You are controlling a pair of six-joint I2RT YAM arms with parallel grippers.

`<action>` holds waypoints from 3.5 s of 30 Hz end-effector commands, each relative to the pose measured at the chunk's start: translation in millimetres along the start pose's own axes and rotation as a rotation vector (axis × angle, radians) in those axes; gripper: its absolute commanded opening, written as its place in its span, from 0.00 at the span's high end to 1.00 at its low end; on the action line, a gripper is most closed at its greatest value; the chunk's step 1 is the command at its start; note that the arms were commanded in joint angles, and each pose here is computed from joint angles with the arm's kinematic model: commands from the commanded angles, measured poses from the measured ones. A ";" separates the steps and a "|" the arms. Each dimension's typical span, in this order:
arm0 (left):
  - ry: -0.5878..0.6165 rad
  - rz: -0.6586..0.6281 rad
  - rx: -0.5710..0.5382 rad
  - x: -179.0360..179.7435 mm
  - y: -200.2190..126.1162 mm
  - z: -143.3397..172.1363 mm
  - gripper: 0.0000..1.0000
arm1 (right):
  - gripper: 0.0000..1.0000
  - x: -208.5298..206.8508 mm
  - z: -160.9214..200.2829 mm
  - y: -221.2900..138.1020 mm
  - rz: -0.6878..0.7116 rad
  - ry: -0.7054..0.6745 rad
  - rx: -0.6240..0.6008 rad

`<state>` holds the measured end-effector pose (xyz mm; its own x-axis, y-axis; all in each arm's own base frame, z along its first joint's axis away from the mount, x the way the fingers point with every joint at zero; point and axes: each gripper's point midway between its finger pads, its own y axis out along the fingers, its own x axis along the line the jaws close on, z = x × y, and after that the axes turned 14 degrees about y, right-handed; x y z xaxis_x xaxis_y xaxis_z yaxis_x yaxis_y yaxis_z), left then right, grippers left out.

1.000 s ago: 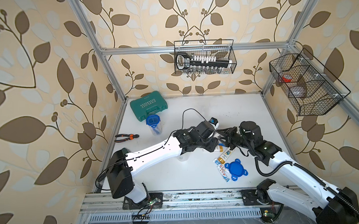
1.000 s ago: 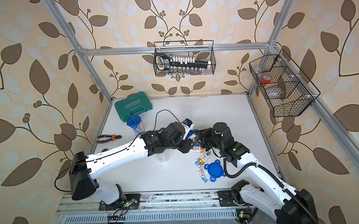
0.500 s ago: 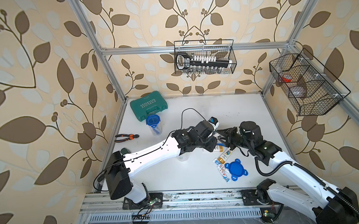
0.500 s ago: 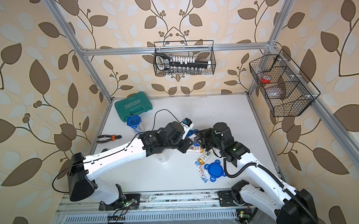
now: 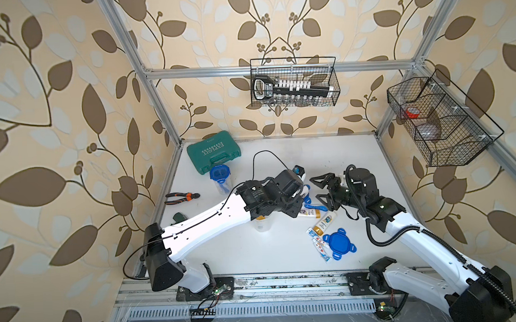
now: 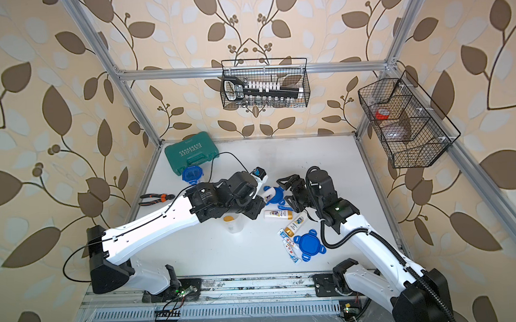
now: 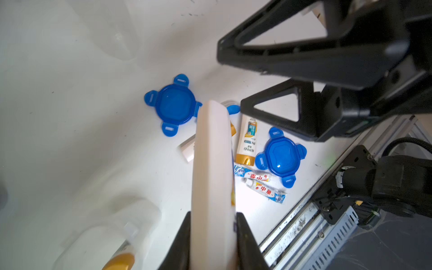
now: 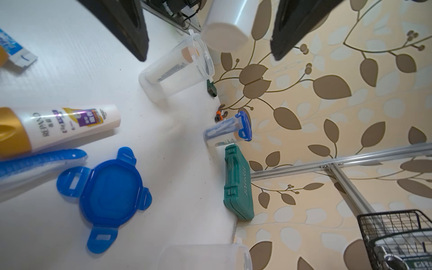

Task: Pack away toiletry kits
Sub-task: Pick up the toiletry item from the center of the board, then place the toiletry item into the container.

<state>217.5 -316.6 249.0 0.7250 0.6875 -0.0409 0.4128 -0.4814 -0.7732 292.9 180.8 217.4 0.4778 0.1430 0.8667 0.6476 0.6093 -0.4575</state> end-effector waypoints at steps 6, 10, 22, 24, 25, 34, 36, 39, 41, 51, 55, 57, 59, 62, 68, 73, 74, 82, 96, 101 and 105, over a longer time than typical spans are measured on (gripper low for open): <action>-0.086 -0.131 0.135 35.1 -76.6 31.0 1.00 | 0.12 40.7 10.3 -20.3 -0.041 -0.710 -0.007; -0.135 -0.127 0.260 43.8 -85.3 49.3 1.00 | 0.12 45.7 21.8 -25.1 -0.032 -1.003 -0.013; -0.193 -0.180 0.564 60.6 -69.8 87.2 1.00 | 0.14 20.0 33.7 -25.3 -0.005 -1.169 -0.048; -0.189 -0.192 0.593 62.2 -65.1 90.3 1.00 | 0.15 19.4 38.6 -25.9 -0.034 -1.172 -0.033; -0.188 -0.197 0.611 62.8 -62.8 91.6 1.00 | 0.15 20.4 42.0 -26.2 -0.053 -1.172 -0.019; -0.159 -0.280 0.744 77.5 -51.2 105.1 1.00 | 0.15 24.2 43.8 -35.0 -0.082 -1.150 -0.035; -0.155 -0.282 0.766 77.3 -50.2 108.4 1.00 | 0.15 25.5 44.0 -37.9 -0.080 -1.154 -0.039; -0.165 -0.280 0.764 77.6 -52.1 111.6 1.00 | 0.15 27.8 43.5 -40.3 -0.078 -1.161 -0.046; -0.174 -0.272 0.766 76.2 -54.4 114.4 1.00 | 0.15 27.4 43.2 -40.1 -0.075 -1.162 -0.045; -0.178 -0.212 0.820 71.5 -51.4 134.1 1.00 | 0.15 20.7 36.1 -27.1 -0.038 -1.119 -0.054; -0.190 -0.162 0.837 72.7 -34.8 136.7 1.00 | 0.14 12.9 27.1 -23.9 0.007 -1.094 -0.082; -0.199 -0.151 0.839 75.0 -26.5 135.5 1.00 | 0.14 8.9 20.7 -23.8 0.041 -1.078 -0.104; -0.206 -0.136 0.831 76.4 -17.4 132.7 1.00 | 0.14 4.6 14.0 -24.9 0.082 -1.060 -0.127; -0.209 -0.118 0.832 78.6 -2.1 128.5 1.00 | 0.14 -2.1 7.2 -25.1 0.122 -1.041 -0.146; -0.227 -0.113 0.844 86.2 19.7 129.4 1.00 | 0.14 -9.1 3.0 -24.5 0.153 -1.006 -0.149; -0.252 -0.111 0.838 91.8 24.5 132.3 0.92 | 0.14 -25.6 -21.6 -33.5 0.306 -0.970 -0.239; -0.251 -0.115 0.836 93.1 24.6 131.9 0.89 | 0.14 -30.6 -25.3 -33.6 0.337 -0.967 -0.241; -0.274 -0.129 0.796 101.1 22.6 120.3 0.62 | 0.17 -73.8 -55.5 -22.6 0.630 -0.917 -0.180; -0.281 -0.149 0.693 103.2 -5.2 87.5 0.49 | 0.24 -116.1 -80.9 4.4 0.782 -0.903 -0.010; -0.319 -0.120 0.575 96.4 -28.9 63.1 0.24 | 0.26 -135.4 -84.7 23.0 0.856 -0.906 0.075; -0.342 -0.085 0.490 89.0 -44.9 54.0 0.12 | 0.30 -136.5 -83.0 25.6 0.855 -0.905 0.095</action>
<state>245.1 -208.5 216.8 0.4648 0.8837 -0.0553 0.0553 -0.0913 -0.9943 288.7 105.9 60.7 0.1541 0.9811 0.1173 0.2584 0.0746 -0.9631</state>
